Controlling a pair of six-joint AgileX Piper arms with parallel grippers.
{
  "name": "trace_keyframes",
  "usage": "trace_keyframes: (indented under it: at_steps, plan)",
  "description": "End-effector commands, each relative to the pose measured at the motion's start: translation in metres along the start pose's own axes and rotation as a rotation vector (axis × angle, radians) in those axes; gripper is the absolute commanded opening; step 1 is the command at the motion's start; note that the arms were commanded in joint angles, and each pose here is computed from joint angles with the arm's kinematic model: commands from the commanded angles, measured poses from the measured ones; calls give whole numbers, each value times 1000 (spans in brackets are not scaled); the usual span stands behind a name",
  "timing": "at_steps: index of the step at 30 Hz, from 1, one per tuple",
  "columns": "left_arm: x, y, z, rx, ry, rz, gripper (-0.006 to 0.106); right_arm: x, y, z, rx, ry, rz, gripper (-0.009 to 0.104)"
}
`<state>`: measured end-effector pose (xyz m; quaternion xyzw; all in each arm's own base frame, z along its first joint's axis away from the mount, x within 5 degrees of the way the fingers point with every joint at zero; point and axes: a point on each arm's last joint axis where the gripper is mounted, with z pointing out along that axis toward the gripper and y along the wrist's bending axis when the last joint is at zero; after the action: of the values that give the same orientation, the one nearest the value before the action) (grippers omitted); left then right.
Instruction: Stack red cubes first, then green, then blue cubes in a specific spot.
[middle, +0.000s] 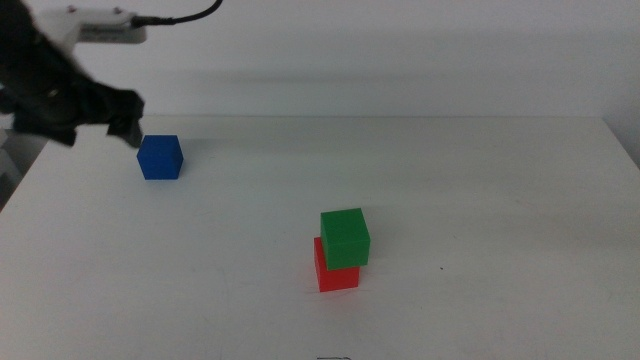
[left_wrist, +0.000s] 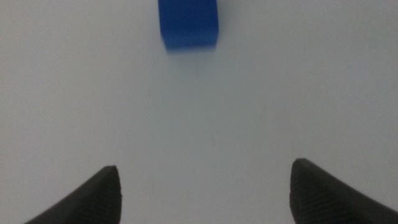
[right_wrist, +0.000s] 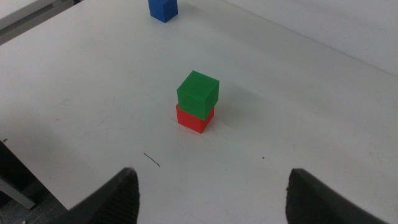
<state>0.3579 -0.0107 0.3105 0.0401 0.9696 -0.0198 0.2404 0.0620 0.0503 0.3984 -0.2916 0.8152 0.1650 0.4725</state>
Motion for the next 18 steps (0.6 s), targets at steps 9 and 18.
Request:
trace_keyframes:
  at_steps: [9,18]
  plan:
    - [-83,5,59,4,-95,42,91,-11,-1,-3,5,-85,-27,60]
    - [-104,10,129,5,-77,40,91,-11,-1,-3,5,-85,-27,60]
